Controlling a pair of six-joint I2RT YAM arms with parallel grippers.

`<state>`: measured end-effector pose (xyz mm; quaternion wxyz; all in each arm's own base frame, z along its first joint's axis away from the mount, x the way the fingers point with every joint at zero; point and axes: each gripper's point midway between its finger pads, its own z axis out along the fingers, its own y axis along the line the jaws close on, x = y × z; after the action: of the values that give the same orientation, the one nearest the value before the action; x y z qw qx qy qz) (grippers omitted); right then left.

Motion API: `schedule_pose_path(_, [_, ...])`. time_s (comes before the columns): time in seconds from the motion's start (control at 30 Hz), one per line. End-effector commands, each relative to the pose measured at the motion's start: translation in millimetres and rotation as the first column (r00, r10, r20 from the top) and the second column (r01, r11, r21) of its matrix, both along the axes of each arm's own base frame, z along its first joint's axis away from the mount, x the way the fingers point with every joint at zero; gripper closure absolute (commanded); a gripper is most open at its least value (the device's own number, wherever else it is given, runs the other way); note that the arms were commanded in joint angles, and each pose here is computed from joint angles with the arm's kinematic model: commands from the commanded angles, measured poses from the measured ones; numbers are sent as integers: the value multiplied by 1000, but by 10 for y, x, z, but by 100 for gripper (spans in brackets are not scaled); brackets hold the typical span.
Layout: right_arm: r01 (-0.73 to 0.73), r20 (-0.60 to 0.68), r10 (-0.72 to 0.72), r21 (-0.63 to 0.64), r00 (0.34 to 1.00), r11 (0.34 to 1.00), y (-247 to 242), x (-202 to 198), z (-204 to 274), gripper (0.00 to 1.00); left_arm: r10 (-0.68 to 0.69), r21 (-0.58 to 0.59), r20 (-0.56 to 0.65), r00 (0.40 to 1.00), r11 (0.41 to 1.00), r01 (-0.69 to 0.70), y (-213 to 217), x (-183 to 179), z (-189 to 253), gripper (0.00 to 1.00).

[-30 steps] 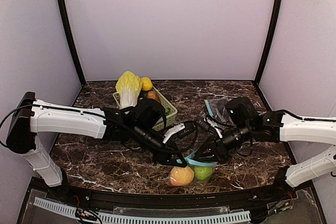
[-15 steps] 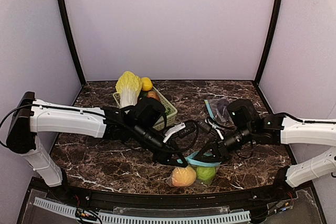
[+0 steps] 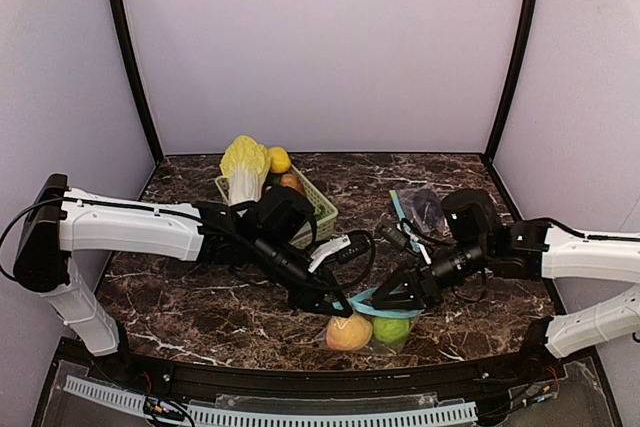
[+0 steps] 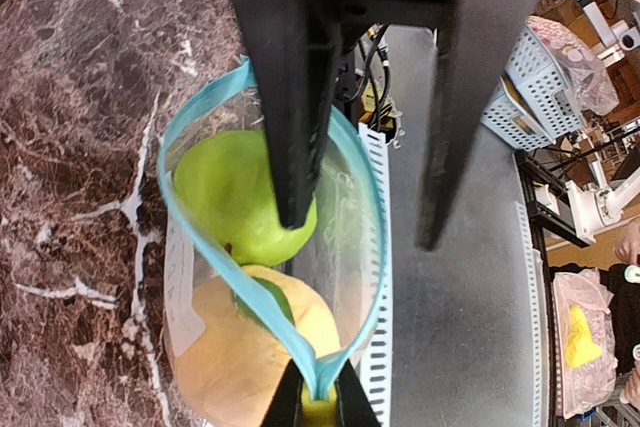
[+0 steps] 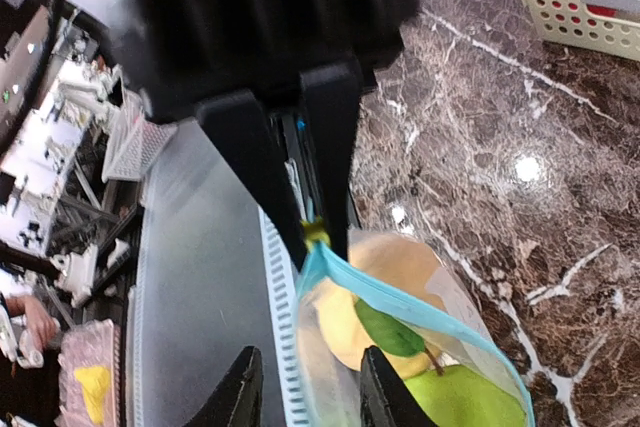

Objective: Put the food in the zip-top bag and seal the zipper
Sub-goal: Adjust the fake fruit in the zipper food storage bag, then pass from the left arm to the right

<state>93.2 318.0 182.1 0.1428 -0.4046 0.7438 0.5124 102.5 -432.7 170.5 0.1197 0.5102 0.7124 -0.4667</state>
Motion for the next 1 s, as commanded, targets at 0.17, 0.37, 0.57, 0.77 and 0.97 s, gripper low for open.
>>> schedule_pose_path(0.17, [-22,-11,22,10,1000,1000,39,-38,-27,50,-21,89,6,1000,996,20,131,7,-258,99])
schedule_pose_path(0.37, [-21,15,21,-3,1000,1000,70,7,-124,47,-35,55,-1,999,998,35,88,-5,-185,99])
schedule_pose_path(0.57, [-59,-19,59,-20,998,998,97,-44,-202,58,-31,48,-5,1000,998,31,83,3,-151,99])
schedule_pose_path(0.77, [-28,3,29,-24,1000,999,78,-10,-210,100,21,34,-40,999,999,-19,115,22,-138,75])
schedule_pose_path(0.97, [13,35,-15,38,999,999,76,31,-66,100,142,-145,-106,984,977,-157,157,141,10,38])
